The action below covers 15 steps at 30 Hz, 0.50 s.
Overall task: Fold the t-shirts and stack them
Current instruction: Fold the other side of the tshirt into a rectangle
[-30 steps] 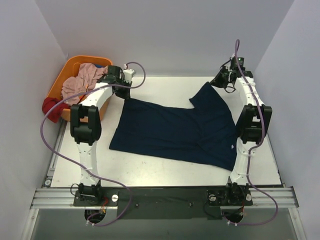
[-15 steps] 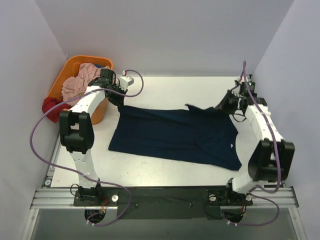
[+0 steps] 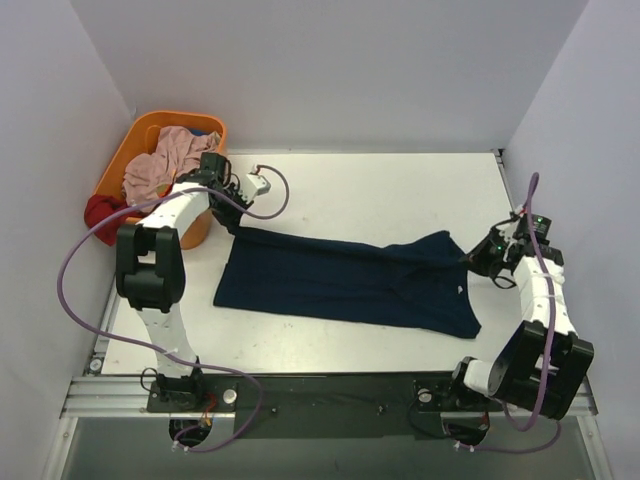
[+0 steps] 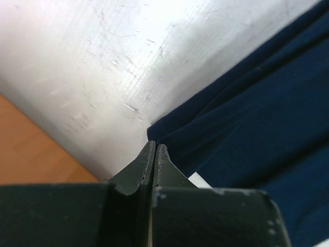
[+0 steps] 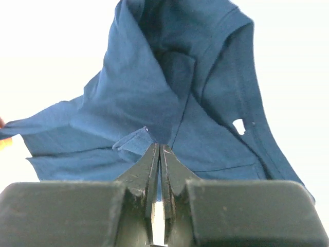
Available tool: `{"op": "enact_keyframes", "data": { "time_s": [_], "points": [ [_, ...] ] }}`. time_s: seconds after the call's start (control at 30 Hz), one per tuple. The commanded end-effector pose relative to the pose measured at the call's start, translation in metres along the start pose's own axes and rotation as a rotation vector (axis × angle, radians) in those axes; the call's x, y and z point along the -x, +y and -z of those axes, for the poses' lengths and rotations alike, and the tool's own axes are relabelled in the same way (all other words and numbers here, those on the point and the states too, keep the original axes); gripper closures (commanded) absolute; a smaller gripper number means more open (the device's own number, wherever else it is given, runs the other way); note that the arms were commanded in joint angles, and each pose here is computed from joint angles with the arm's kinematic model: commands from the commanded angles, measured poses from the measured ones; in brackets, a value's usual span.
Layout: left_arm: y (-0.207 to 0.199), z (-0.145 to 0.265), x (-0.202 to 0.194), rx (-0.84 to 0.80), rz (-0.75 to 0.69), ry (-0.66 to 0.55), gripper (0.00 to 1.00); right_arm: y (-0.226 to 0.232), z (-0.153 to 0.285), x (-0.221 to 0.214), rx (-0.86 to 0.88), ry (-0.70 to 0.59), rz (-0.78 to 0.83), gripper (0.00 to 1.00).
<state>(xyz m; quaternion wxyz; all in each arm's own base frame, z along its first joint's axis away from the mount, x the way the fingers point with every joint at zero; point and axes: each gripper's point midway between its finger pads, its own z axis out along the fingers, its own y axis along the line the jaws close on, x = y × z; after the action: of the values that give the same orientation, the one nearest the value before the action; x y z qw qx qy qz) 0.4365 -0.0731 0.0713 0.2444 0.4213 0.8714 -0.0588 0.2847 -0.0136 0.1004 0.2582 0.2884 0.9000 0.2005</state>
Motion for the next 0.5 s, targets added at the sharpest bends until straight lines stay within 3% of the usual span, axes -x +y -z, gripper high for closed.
{"op": "enact_keyframes", "data": {
  "time_s": [0.0,0.2,0.47],
  "points": [
    [0.037,0.031,0.045,0.163,-0.188,-0.124,1.0,0.018,0.029,0.029,0.054,-0.092,0.007,1.0],
    [0.04,0.042,0.081,0.17,-0.251,-0.225,1.0,0.05,0.033,0.06,0.124,-0.119,-0.044,1.0],
    [0.01,0.038,0.025,0.09,-0.293,-0.108,1.0,0.009,0.035,-0.011,0.009,0.003,-0.109,1.0]
  ]
}}
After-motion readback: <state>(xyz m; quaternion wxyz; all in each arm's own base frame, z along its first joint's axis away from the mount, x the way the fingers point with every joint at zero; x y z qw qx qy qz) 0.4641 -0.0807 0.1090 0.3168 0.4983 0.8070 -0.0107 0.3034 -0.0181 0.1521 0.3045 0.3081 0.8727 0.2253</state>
